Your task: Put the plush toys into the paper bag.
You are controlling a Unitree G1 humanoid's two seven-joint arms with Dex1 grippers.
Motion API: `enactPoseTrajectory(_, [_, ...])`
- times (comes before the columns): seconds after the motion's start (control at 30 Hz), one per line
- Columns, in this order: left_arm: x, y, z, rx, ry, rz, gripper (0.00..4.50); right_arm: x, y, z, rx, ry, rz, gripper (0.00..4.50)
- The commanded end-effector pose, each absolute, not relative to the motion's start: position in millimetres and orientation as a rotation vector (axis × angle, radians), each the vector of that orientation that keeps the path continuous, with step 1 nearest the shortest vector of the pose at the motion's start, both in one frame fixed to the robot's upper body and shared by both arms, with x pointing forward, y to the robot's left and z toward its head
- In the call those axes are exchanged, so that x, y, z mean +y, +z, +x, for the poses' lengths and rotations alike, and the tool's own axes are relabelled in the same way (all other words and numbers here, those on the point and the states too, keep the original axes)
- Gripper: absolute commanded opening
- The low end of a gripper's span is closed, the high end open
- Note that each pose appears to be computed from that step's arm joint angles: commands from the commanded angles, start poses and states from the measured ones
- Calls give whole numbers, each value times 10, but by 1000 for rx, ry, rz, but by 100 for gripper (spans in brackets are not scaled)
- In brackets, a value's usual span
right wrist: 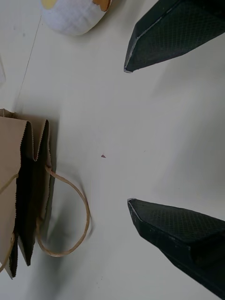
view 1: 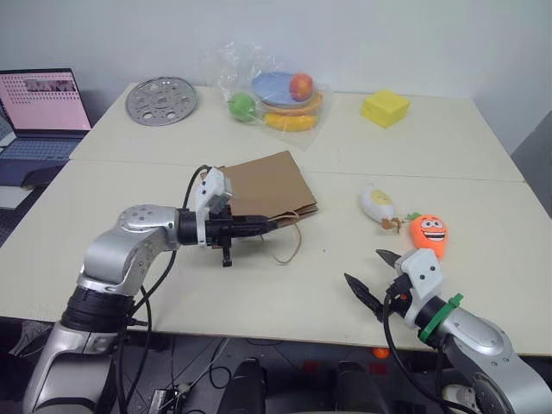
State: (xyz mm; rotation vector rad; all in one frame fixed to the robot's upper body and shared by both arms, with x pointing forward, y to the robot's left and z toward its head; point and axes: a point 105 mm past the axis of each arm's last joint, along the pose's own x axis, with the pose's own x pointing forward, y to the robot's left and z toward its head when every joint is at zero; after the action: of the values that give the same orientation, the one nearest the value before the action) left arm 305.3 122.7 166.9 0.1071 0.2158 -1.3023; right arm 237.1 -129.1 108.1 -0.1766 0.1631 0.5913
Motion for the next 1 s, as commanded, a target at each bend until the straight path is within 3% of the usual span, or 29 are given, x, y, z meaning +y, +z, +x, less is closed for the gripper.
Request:
enactPoseTrajectory(0.03, [1267, 1905, 3131, 171, -1291, 65, 3, -1157, 1238, 2417, 100, 643, -174, 450])
enactPoseTrajectory(0.1, [1254, 2079, 3173, 146, -1301, 24, 3, -1035, 1293, 2489, 84, 703, -154, 450])
enactPoseTrajectory(0.2, [1173, 2242, 3135, 122, -1354, 12, 0, -822, 1517, 2650, 25, 772, -58, 393])
enactPoseTrajectory(0.53, [1097, 2375, 3132, 67, -1362, 19, 0, -349, 1637, 2955, -9, 878, -72, 20])
enactPoseTrajectory(0.57, [1097, 2384, 3128, 64, -1362, 18, 0, -322, 1637, 2970, -11, 880, -72, 4])
enactPoseTrajectory(1.0, [1099, 2448, 3094, 32, -1361, -20, 0, 170, 1541, 3316, -13, 898, -44, 4])
